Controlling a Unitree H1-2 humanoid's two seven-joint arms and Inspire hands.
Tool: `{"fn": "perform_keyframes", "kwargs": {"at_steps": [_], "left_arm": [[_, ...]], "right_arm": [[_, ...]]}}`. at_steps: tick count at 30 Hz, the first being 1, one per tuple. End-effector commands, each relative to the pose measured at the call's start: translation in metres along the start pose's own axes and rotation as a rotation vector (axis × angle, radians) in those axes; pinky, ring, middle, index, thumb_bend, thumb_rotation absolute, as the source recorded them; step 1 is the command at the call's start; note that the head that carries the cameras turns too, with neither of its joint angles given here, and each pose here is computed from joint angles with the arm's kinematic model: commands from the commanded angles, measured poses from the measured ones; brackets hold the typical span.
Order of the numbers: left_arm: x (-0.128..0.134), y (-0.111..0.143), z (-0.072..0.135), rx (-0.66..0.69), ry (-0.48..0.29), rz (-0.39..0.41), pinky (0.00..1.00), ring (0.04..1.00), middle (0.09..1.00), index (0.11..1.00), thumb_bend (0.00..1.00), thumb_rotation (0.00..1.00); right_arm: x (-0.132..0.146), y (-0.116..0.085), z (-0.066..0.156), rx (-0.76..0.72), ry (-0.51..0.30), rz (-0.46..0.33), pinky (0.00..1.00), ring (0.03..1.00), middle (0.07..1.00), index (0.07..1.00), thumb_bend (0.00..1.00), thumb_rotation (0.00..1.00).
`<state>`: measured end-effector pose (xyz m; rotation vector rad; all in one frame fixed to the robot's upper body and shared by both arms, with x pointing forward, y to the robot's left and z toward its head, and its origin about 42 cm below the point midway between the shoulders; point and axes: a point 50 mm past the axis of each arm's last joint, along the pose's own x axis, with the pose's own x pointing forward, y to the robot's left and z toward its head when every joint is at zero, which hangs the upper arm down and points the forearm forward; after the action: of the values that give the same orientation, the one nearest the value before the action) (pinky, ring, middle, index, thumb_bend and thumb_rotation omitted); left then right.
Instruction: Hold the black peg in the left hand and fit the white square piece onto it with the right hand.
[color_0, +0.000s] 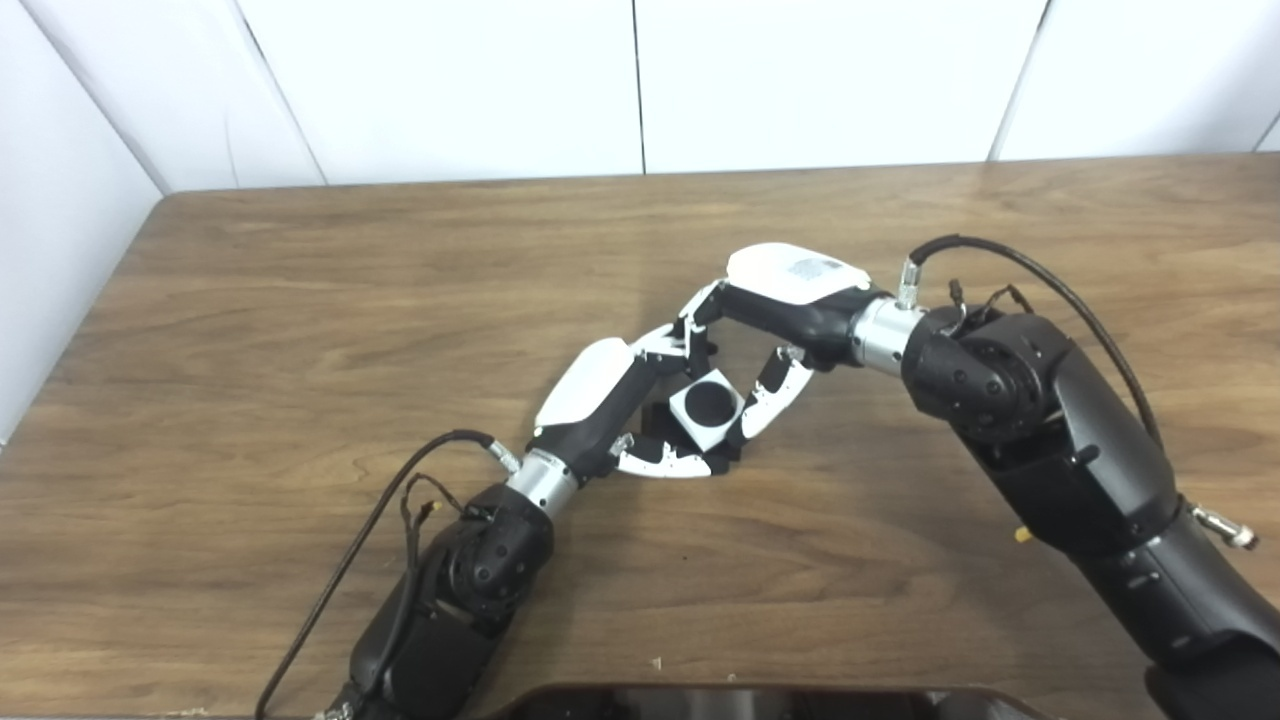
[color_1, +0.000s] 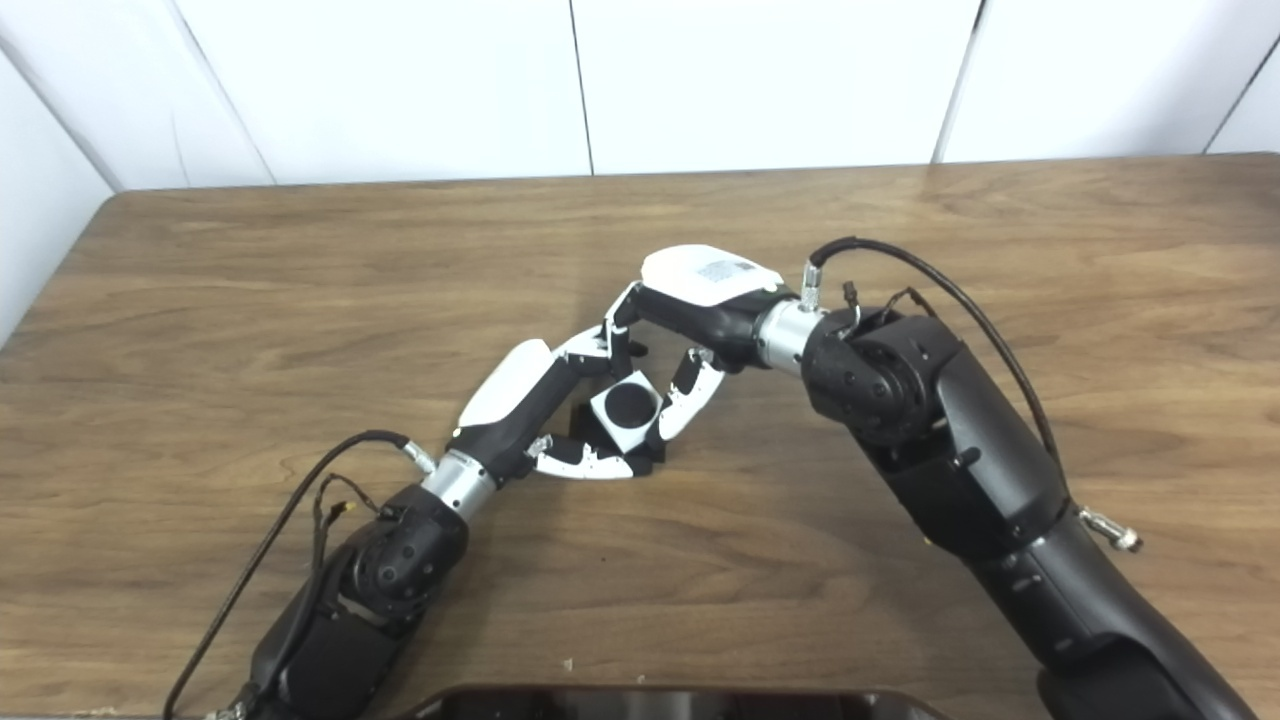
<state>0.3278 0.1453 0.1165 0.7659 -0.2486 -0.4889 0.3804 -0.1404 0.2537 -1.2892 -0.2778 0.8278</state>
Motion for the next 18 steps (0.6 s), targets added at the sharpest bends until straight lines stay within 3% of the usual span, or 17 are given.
{"fn": "perform_keyframes", "kwargs": {"at_steps": [1, 7, 8, 9, 13, 18], "left_arm": [[-0.017, -0.027, -0.015, 0.016, 0.105, -0.153, 0.89, 0.938, 0.9, 0.492, 0.52, 0.08], [-0.017, -0.026, -0.016, 0.012, 0.107, -0.153, 0.89, 0.939, 0.903, 0.492, 0.52, 0.08], [-0.017, -0.026, -0.016, 0.011, 0.107, -0.153, 0.89, 0.94, 0.903, 0.491, 0.52, 0.08], [-0.017, -0.026, -0.017, 0.012, 0.108, -0.155, 0.89, 0.94, 0.904, 0.492, 0.52, 0.08], [-0.017, -0.025, -0.017, 0.015, 0.108, -0.156, 0.89, 0.938, 0.904, 0.492, 0.52, 0.08], [-0.017, -0.024, -0.017, 0.015, 0.111, -0.155, 0.89, 0.936, 0.903, 0.492, 0.52, 0.07]], "right_arm": [[0.0, -0.017, 0.002, -0.046, -0.02, -0.052, 0.77, 0.836, 0.789, 0.48, 0.52, 0.14], [-0.001, -0.014, 0.0, -0.046, 0.001, -0.027, 0.75, 0.817, 0.801, 0.494, 0.52, 0.15], [-0.001, -0.014, 0.0, -0.047, 0.003, -0.022, 0.73, 0.817, 0.826, 0.667, 0.79, 0.26], [-0.002, -0.014, -0.001, -0.043, 0.008, -0.014, 0.73, 0.823, 0.844, 0.731, 0.85, 0.3], [-0.002, -0.012, -0.006, -0.031, 0.021, -0.004, 0.72, 0.85, 0.904, 0.888, 0.96, 0.39], [-0.005, -0.01, -0.009, -0.046, 0.043, -0.007, 0.72, 0.87, 0.955, 0.993, 1.0, 0.43]]}}
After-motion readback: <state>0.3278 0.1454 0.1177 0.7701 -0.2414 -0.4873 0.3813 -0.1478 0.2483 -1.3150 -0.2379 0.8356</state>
